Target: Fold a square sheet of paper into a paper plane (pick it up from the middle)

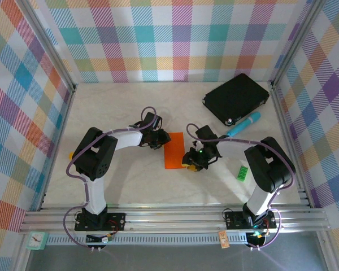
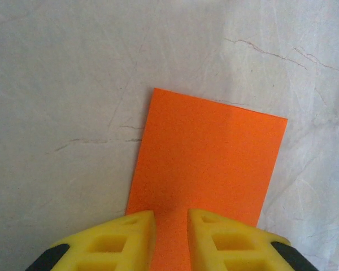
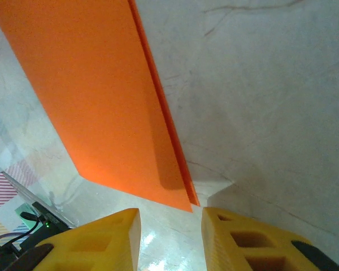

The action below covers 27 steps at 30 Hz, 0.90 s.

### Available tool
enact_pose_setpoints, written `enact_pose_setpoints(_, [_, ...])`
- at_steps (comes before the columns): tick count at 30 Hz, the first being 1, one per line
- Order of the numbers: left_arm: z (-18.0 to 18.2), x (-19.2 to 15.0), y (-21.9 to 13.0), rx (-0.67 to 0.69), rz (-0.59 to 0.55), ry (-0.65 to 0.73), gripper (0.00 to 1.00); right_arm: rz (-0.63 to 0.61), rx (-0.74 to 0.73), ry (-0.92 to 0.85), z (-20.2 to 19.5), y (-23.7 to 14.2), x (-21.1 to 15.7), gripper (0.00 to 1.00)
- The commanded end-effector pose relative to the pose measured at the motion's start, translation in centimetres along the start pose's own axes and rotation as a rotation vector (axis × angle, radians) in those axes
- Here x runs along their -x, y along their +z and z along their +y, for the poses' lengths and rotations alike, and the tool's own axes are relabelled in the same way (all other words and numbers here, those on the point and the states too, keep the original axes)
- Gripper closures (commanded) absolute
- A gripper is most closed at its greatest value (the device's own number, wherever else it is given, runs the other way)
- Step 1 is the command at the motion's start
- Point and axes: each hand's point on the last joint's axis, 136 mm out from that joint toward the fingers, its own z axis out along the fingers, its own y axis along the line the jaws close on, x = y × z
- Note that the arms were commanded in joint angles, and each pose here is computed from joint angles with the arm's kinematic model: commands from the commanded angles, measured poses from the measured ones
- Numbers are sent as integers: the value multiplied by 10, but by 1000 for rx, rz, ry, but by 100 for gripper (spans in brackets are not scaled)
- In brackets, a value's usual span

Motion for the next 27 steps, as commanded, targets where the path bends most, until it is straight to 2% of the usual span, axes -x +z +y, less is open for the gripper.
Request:
enact_pose_setpoints(1, [59,-18,13,198,60,-63,76,25,17,4,5,3,-2,65])
enact_pose_setpoints(15, [61,-20,15,199,68,-68,76,14,49,-23,13,4,1,70])
enact_pose_setpoints(27, [59,-20,15,190,71,-64,75,-53,94,-13,28,2,18,72])
